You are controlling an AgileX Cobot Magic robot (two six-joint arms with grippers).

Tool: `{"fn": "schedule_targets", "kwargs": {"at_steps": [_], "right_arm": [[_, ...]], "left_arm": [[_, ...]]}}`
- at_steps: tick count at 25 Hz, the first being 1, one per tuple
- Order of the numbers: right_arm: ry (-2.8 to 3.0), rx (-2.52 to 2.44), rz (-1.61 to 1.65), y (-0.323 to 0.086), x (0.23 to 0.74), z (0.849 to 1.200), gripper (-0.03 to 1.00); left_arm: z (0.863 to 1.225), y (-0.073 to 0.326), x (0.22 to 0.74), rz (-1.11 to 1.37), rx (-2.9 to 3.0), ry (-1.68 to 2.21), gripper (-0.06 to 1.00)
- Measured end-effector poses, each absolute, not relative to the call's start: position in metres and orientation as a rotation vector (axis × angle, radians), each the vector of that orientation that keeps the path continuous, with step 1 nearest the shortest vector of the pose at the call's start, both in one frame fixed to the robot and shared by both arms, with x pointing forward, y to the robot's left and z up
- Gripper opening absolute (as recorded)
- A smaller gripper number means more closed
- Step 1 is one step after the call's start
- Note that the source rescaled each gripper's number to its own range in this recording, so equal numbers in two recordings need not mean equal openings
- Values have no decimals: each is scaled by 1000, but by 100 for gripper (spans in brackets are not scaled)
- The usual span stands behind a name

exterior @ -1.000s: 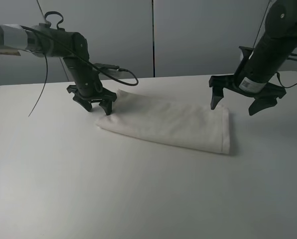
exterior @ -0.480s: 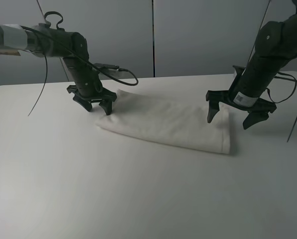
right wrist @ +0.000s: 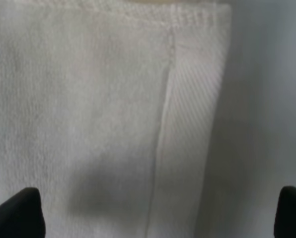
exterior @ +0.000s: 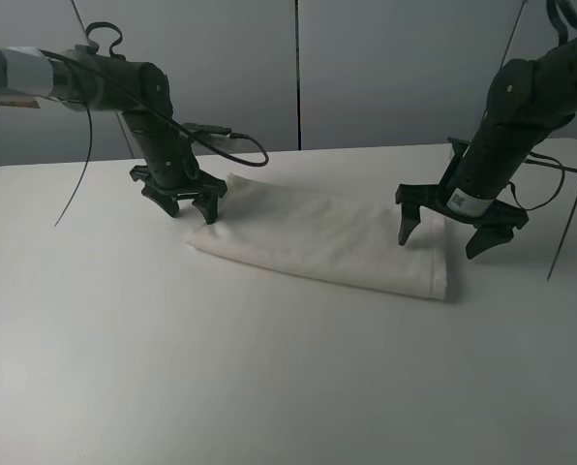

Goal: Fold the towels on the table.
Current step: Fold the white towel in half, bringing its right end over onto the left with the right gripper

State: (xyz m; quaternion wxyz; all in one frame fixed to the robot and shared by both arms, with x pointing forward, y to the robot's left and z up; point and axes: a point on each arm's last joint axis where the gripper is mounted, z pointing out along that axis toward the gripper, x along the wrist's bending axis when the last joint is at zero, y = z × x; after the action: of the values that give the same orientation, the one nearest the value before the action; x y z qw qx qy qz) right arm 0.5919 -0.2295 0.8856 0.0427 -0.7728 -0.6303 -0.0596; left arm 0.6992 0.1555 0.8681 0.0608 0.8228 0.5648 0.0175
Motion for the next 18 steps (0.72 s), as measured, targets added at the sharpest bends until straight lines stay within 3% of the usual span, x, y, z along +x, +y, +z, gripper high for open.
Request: {"fn": "schedule_targets", "kwargs": {"at_steps": [18], "right_arm": [[-1939, -2372, -163, -214, 591, 873, 100]], "left_arm": [[868, 155, 699, 51, 2493, 1702, 91]]}}
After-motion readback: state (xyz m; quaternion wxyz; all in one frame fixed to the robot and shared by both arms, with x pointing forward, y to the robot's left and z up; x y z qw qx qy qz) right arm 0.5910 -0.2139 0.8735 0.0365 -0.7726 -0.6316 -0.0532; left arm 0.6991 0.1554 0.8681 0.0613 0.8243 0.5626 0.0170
